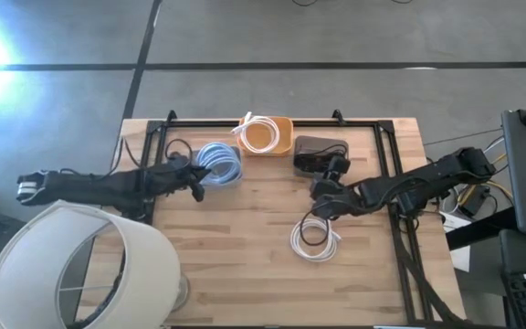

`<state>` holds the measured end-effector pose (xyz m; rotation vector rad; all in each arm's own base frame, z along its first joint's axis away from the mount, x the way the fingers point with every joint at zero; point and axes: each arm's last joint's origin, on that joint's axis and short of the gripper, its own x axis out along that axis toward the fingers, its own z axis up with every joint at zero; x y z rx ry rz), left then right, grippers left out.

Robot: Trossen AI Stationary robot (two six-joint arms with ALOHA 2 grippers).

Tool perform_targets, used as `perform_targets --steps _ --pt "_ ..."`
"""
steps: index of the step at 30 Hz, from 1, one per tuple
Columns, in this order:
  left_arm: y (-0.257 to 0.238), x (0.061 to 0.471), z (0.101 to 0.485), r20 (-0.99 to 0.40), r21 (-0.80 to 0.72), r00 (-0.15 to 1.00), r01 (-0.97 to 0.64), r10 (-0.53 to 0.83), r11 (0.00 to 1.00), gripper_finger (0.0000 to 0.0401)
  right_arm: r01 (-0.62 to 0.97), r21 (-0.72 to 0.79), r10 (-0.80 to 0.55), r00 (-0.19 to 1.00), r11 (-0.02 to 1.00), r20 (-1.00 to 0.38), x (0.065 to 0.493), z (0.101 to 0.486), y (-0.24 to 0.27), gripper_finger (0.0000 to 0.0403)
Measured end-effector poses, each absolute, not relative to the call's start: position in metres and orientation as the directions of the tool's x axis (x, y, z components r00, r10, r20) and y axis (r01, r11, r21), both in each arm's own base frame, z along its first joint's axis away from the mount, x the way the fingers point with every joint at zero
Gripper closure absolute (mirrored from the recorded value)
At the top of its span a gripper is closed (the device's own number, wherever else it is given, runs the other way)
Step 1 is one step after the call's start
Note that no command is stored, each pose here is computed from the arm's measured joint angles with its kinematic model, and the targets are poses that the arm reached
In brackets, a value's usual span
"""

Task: Pick & Place USB Port
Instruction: Put the light blue hdmi cable into the gray bin

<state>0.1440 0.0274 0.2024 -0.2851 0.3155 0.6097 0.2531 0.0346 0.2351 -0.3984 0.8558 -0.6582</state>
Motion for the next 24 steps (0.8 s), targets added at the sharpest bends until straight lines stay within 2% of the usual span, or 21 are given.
perform_targets --steps 4,10,20,24 --pt "0.031 0.143 0.189 -0.304 -0.160 0.794 -0.587 0.527 0.793 0.0376 0.366 -0.564 -0.669 0.483 0.740 -0.565 0.254 0.235 0.035 0.0286" --pt "0.033 0.142 0.197 -0.220 -0.098 0.816 -0.563 0.534 0.820 0.0376 0.369 -0.559 -0.667 0.487 0.742 -0.564 0.254 0.235 0.035 0.0292" --pt "0.037 0.135 0.175 -0.362 -0.111 0.750 -0.624 0.553 0.773 0.0374 0.370 -0.553 -0.662 0.492 0.747 -0.565 0.255 0.236 0.035 0.0302" --pt "0.037 0.133 0.167 -0.389 -0.104 0.727 -0.645 0.566 0.757 0.0354 0.373 -0.550 -0.662 0.493 0.747 -0.565 0.255 0.236 0.035 0.0302"
